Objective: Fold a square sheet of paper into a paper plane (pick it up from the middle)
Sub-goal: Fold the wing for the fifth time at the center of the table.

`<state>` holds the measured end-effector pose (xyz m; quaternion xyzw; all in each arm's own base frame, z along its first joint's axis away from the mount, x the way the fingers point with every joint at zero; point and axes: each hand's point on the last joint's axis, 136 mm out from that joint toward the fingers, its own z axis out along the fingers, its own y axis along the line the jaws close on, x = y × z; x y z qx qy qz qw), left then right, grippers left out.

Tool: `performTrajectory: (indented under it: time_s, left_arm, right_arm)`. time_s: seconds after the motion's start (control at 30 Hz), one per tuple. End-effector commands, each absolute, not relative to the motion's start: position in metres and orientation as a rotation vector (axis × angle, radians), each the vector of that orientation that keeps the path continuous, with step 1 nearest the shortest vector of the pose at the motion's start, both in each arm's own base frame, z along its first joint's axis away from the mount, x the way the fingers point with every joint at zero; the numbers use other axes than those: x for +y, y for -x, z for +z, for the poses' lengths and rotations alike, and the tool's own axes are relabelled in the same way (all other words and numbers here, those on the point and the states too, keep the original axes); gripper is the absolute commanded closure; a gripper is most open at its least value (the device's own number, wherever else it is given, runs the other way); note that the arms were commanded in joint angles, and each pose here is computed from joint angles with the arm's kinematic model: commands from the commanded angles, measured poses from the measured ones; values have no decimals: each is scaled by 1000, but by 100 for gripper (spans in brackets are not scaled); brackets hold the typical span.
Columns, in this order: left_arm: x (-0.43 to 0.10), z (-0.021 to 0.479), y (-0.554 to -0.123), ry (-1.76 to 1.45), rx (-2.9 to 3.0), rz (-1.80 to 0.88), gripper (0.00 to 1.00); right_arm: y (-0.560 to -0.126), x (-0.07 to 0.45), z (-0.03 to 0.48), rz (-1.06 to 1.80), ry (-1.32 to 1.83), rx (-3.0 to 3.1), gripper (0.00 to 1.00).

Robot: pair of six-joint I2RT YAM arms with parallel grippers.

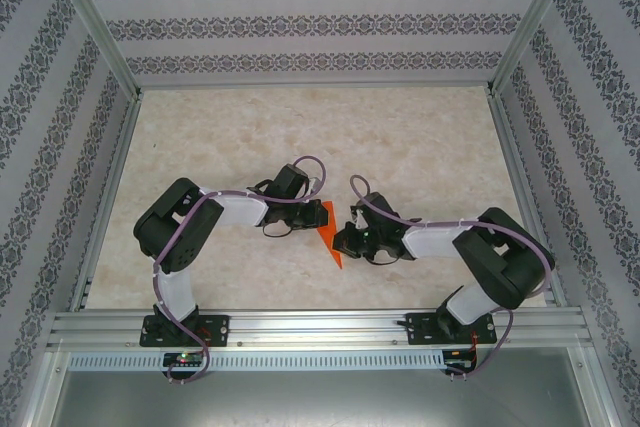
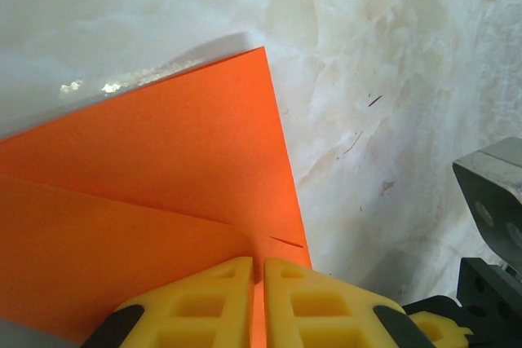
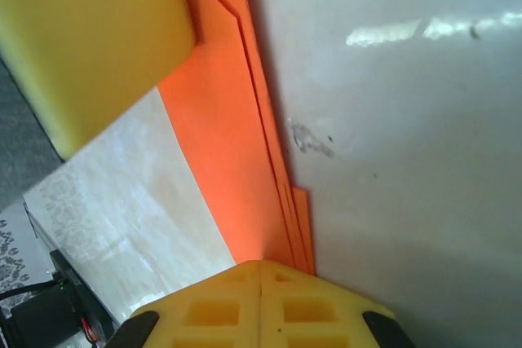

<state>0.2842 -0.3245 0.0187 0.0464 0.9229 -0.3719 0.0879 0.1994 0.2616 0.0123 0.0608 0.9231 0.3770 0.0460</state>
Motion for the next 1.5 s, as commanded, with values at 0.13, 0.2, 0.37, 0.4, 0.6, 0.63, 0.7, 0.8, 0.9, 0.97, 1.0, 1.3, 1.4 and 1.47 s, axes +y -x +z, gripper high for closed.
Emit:
performTrajectory:
  time_s: [0.13,0.2,0.37,0.4,0.6,0.63,0.7,0.8,0.9,0.97,1.0,1.3,1.4,1.47]
  left_arm:
    - [-297,-25,-272,-92,2875,-880,85]
    - [-297,-25,-271,-93,2876,-887,85]
    - [-298,-26,-270,-104,2879,-891,85]
    - [-299,-25,-270,-107,2880,-894,85]
    - [-300,-25,-271,-110,2880,-903,85]
    - [-300,-24,-271,-114,2880,-899,85]
    - [-299,-24,-270,-115,2881,-895,85]
    - [-298,-25,-270,-120,2885,-883,85]
    - [-296,-25,-271,-126,2889,-858,85]
    - [-295,-26,-271,-130,2893,-842,85]
    - [-294,-25,-272,-130,2893,-834,85]
    - [-295,-24,-273,-117,2890,-842,85]
    - [-296,-24,-274,-118,2888,-844,85]
    - [-296,-22,-275,-120,2884,-849,85]
  right_arm:
    - [-191,257,29,1118,-161,2820,92]
    - [-196,261,42,1132,-140,2783,92]
    - [-198,278,49,1238,-134,2753,92]
    - [-197,282,47,1248,-124,2759,92]
    - [-190,280,14,1157,-151,2853,92]
    - [-185,273,4,1124,-167,2888,92]
    - [-176,262,-9,1075,-194,2926,92]
    - [-164,253,-17,1069,-205,2951,92]
    - [-157,251,-14,1089,-193,2955,91]
    - [-155,251,-10,1102,-178,2954,90]
    - [-153,250,-10,1098,-174,2960,90]
    - [-132,246,-8,1150,-122,2995,89]
    - [-118,232,-19,1098,-140,3038,89]
    - [-112,226,-24,1082,-154,3056,89]
